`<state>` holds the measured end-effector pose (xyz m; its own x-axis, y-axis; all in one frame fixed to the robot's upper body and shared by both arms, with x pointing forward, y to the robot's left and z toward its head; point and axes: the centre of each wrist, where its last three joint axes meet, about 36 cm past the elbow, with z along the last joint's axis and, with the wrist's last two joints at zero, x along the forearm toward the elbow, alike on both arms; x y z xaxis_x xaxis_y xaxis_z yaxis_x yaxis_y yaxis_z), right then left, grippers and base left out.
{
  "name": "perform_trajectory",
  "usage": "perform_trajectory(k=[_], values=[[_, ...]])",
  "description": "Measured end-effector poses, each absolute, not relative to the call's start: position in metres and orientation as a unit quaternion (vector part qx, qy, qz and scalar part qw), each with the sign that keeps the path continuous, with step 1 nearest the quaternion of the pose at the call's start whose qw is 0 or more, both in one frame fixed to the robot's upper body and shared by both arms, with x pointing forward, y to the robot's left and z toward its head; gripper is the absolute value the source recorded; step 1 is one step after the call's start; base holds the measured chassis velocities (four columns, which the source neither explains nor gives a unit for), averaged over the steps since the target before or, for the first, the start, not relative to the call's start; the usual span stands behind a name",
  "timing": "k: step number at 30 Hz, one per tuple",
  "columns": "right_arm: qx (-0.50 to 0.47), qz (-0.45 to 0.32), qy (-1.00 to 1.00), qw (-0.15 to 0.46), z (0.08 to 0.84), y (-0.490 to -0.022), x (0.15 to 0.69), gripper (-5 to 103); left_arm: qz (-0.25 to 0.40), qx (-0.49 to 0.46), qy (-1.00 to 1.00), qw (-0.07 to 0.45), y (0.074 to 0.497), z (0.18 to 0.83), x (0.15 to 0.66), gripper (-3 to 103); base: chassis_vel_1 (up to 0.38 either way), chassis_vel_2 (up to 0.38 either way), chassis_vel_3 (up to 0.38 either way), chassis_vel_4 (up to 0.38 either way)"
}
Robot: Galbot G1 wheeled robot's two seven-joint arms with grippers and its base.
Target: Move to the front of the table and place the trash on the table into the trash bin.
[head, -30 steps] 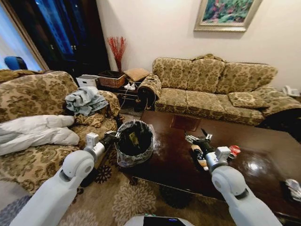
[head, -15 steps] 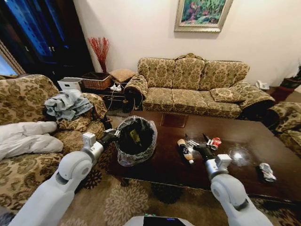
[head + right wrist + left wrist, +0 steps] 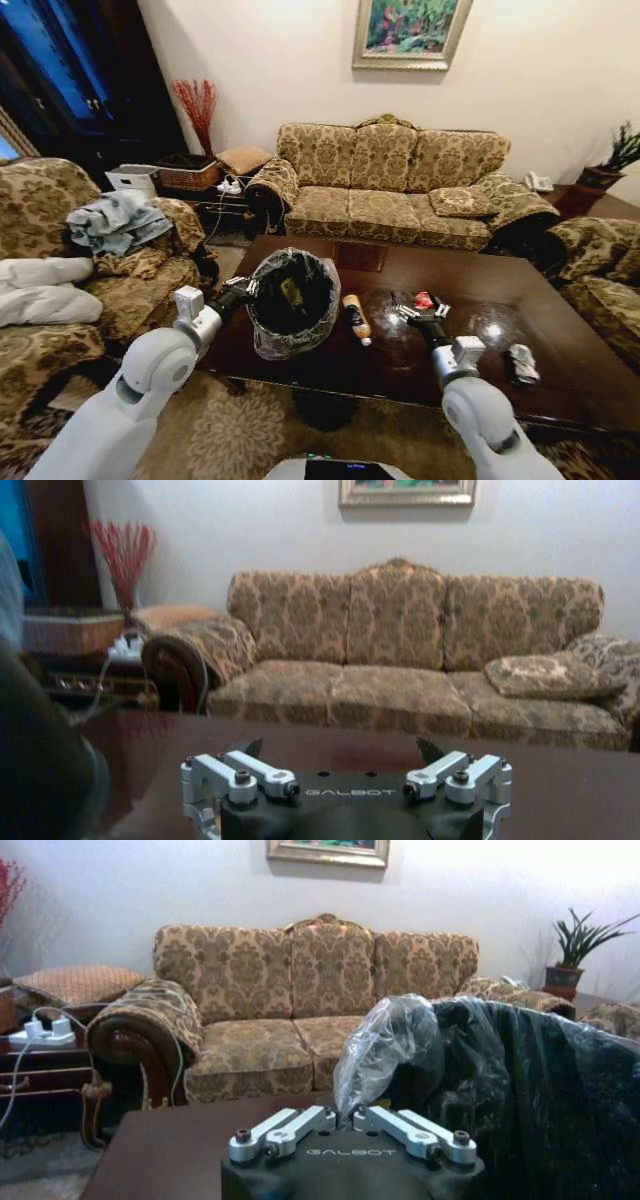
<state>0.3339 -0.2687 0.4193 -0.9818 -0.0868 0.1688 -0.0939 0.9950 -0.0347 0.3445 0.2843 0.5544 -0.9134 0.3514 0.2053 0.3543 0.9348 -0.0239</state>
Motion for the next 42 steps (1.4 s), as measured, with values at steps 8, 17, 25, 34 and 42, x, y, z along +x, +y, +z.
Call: perform_trajectory(k=[8, 17, 25, 34, 42], values=[[0.096, 0.008, -0.987, 0.133, 0.365, -0.279, 0.348, 100, -0.012, -0.189, -0.974, 0.121, 0.282, 0.549, 0.352, 3, -0.01, -0.005, 0.027, 0.013], [0.117, -0.015, -0.975, 0.187, 0.31, -0.274, 0.368, 100, -0.019, -0.179, -0.975, 0.132, 0.288, 0.542, 0.355, 3, 0.048, 0.045, 0.02, 0.006], [0.145, -0.035, -0.97, 0.19, 0.298, -0.267, 0.385, 100, -0.021, -0.171, -0.976, 0.133, 0.288, 0.541, 0.355, 3, 0.063, 0.07, 0.07, 0.073], [0.098, -0.019, -0.972, 0.214, 0.287, -0.266, 0.401, 100, -0.023, -0.166, -0.977, 0.128, 0.289, 0.54, 0.353, 3, 0.033, 0.033, 0.03, 0.029], [0.079, -0.021, -0.97, 0.229, 0.279, -0.264, 0.406, 100, -0.022, -0.17, -0.977, 0.128, 0.287, 0.54, 0.35, 3, 0.0, 0.0, 0.0, 0.0]])
